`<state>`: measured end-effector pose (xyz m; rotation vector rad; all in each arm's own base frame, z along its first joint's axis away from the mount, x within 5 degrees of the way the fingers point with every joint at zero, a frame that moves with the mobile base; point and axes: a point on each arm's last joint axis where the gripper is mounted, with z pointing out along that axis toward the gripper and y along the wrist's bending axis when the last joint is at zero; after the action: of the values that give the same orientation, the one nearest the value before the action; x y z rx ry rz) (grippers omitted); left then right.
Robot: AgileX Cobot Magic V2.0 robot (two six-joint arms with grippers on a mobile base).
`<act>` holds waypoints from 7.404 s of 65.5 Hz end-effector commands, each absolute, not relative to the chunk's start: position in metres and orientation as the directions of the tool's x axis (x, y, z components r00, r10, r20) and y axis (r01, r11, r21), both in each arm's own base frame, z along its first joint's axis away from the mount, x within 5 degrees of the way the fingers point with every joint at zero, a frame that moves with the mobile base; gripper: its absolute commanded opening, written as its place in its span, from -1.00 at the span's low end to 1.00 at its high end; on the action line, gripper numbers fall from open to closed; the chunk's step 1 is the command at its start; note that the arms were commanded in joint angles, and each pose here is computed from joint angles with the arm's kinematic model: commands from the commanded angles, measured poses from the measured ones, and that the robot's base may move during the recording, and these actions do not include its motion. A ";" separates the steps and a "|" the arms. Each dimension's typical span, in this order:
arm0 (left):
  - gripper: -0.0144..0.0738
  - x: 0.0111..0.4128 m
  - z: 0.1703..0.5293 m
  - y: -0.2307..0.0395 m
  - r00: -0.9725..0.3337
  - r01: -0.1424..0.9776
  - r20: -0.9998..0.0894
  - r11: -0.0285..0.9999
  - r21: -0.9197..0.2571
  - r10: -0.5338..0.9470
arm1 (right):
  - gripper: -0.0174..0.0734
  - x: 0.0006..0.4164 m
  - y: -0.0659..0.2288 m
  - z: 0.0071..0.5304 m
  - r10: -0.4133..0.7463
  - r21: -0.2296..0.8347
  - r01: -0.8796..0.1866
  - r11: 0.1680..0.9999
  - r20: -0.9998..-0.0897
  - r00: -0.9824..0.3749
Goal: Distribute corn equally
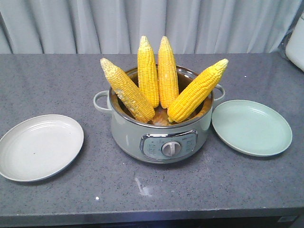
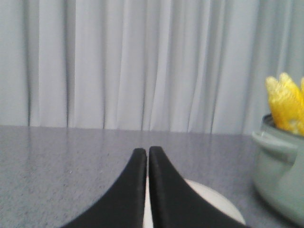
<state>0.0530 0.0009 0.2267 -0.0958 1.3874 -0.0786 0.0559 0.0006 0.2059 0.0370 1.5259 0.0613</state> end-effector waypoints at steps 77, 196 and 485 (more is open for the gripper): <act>-0.38 0.166 0.386 0.010 -0.390 -0.099 -0.920 0.995 -0.007 -0.045 | -0.28 0.169 -0.003 0.331 -0.037 -0.055 0.022 0.998 -0.874 -0.485; 0.58 0.160 0.383 -0.054 -0.377 0.419 -0.909 0.908 0.004 0.178 | 0.47 0.355 0.137 0.333 -0.164 0.097 -0.524 0.846 -0.889 -0.429; 0.58 0.160 0.383 -0.054 -0.376 0.418 -0.910 0.908 0.005 0.178 | 0.48 0.134 0.032 0.330 -0.162 -0.021 -0.250 0.968 -0.815 -0.557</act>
<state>0.1585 -0.0525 0.3679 0.4659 2.0490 -0.2529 0.1373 0.0338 0.3151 -0.2996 2.2871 0.1190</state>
